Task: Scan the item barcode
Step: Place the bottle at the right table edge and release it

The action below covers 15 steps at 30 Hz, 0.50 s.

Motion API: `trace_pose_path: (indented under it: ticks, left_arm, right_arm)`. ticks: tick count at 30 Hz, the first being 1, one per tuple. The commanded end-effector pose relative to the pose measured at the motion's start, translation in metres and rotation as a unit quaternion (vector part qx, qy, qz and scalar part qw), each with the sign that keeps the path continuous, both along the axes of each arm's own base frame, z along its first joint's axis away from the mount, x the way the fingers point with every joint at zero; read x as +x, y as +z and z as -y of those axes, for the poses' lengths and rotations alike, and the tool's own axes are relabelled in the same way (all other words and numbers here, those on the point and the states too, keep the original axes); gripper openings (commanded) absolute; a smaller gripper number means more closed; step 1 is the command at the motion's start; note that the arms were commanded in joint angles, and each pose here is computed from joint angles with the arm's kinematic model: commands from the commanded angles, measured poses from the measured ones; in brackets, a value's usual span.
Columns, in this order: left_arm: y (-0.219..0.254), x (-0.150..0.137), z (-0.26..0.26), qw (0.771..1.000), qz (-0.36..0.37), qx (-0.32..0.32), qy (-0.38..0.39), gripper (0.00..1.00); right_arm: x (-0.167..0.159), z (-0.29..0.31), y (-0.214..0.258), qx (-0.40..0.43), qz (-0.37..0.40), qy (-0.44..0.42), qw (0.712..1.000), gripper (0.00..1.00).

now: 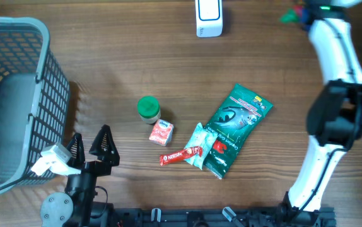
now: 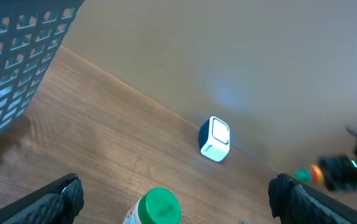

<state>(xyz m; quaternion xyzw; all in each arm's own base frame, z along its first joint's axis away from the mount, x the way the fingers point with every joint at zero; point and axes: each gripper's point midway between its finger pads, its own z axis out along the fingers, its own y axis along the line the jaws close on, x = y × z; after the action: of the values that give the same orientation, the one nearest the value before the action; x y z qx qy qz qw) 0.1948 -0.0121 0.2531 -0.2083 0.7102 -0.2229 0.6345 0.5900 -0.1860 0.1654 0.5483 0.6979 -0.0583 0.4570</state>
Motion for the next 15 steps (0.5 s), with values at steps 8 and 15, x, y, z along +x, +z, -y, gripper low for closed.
trace_pose_path:
  ticks: [8,15]
  left_arm:
    - [-0.003,0.001,0.003,1.000,-0.001,0.003,-0.009,1.00]
    - [-0.002,0.000,0.003,1.000,-0.001,0.003,-0.009,1.00]
  right_arm:
    - [-0.151,0.201,-0.122,0.074,-0.151,-0.188,0.968,0.50]
    - [-0.197,0.254,-0.125,0.062,-0.188,-0.181,0.963,0.78]
